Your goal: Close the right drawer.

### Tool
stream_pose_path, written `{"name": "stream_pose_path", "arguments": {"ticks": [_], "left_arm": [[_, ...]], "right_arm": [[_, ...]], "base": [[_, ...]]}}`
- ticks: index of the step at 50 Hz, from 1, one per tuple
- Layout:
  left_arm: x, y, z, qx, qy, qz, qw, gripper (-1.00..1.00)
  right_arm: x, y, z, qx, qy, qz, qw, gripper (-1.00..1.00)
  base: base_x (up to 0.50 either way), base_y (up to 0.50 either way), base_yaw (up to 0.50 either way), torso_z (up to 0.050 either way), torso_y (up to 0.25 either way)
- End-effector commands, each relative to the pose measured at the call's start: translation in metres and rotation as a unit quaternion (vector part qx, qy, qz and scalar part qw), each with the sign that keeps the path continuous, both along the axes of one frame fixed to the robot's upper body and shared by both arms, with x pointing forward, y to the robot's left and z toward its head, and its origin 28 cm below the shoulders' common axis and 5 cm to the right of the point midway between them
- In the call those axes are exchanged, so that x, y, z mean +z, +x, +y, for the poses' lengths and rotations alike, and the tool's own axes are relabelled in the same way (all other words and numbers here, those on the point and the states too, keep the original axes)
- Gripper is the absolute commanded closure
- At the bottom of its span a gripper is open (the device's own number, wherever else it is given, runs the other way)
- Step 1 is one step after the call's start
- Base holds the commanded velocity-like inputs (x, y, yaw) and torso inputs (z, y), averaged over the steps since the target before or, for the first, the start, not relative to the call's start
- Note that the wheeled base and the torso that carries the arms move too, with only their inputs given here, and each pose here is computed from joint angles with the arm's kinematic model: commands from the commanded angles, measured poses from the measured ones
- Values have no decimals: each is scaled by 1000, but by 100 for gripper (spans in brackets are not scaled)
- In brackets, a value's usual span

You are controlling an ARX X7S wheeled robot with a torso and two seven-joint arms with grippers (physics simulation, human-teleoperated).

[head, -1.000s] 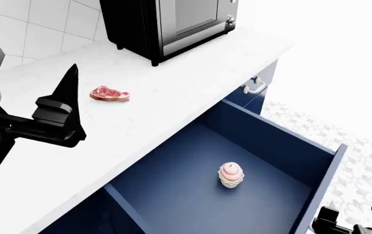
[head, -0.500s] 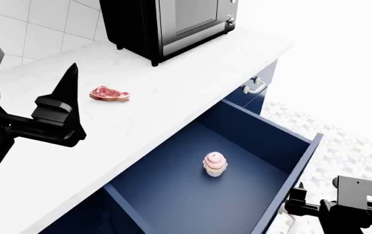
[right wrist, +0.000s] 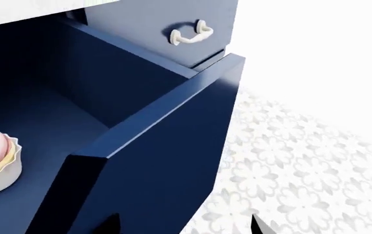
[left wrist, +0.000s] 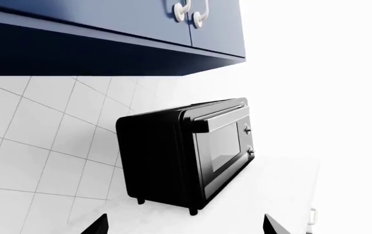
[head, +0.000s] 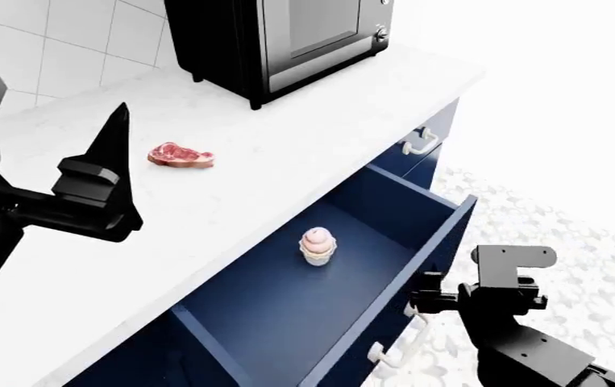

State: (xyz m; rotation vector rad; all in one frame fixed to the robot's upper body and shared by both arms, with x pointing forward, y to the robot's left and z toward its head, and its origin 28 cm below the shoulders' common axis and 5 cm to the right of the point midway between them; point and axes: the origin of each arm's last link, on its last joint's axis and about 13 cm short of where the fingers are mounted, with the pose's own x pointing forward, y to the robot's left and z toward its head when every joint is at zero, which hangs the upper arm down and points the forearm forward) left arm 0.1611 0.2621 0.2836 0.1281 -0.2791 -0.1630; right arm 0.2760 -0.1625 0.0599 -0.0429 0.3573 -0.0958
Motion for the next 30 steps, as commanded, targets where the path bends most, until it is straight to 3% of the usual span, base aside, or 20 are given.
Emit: {"name": "stream_pose_path", "arguments": {"ticks": [1,18,30], "left_arm": [[0,0,0,0,0,1,1000,-100],[-1,0,0,2,-1,2,1000,-100],[0,0,0,0,-1,2,1000,-100]], "right_arm": [[-8,27,36,80,18,-2,997,-100],[-34,48,70,133,47,8,990,-100],[-33,48,73,134,51,5,990,-100]], "base": [[0,0,0,0,0],[0,0,0,0,0],[0,0,0,0,0]]}}
